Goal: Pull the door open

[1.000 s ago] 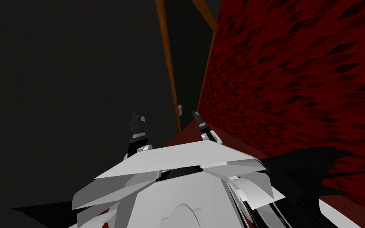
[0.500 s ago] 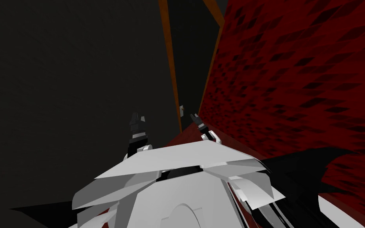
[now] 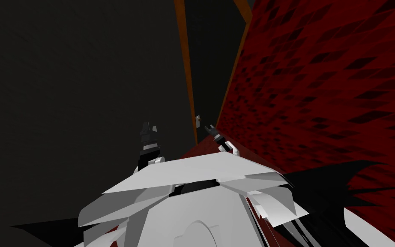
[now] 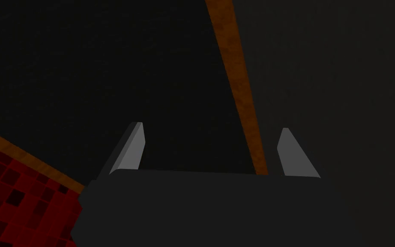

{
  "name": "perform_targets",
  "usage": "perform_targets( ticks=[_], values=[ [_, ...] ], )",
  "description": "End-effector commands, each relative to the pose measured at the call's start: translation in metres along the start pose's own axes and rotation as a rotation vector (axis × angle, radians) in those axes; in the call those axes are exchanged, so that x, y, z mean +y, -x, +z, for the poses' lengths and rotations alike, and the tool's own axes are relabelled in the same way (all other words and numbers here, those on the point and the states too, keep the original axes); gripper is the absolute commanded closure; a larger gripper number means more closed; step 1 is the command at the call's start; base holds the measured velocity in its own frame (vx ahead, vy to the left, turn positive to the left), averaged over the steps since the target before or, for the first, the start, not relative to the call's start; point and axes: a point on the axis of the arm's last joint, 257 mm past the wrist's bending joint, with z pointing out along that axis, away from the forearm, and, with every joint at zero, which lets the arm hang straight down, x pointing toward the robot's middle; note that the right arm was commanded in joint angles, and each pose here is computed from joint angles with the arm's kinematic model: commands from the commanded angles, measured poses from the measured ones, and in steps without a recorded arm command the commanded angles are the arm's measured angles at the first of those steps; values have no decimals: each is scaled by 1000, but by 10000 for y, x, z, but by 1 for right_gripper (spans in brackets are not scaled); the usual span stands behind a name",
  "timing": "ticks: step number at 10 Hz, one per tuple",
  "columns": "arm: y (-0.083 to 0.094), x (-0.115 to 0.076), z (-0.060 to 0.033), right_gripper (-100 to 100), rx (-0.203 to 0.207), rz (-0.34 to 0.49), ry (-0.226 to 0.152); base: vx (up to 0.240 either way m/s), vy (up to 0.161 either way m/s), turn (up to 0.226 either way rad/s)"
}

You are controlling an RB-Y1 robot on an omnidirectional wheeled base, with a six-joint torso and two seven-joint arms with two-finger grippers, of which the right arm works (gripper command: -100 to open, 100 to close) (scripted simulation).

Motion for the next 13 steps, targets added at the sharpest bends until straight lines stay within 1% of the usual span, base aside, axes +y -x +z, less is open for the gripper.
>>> perform_targets(
  ticks=[1,4,8,9,12,13],
  values=[
    [-103,-71,-18,-100,31,-42,-1,55,-22,63],
    [-328,-218,-57,-100,101,-140,1,84,-35,88],
    [-554,-392,-119,-100,177,-246,5,89,-33,78],
    [-635,-463,-148,-100,207,-287,8,114,-49,96],
    [-745,-567,-194,-100,248,-345,12,107,-42,56],
    [-718,-546,-168,-100,239,-332,11,44,-13,10]
  ],
)
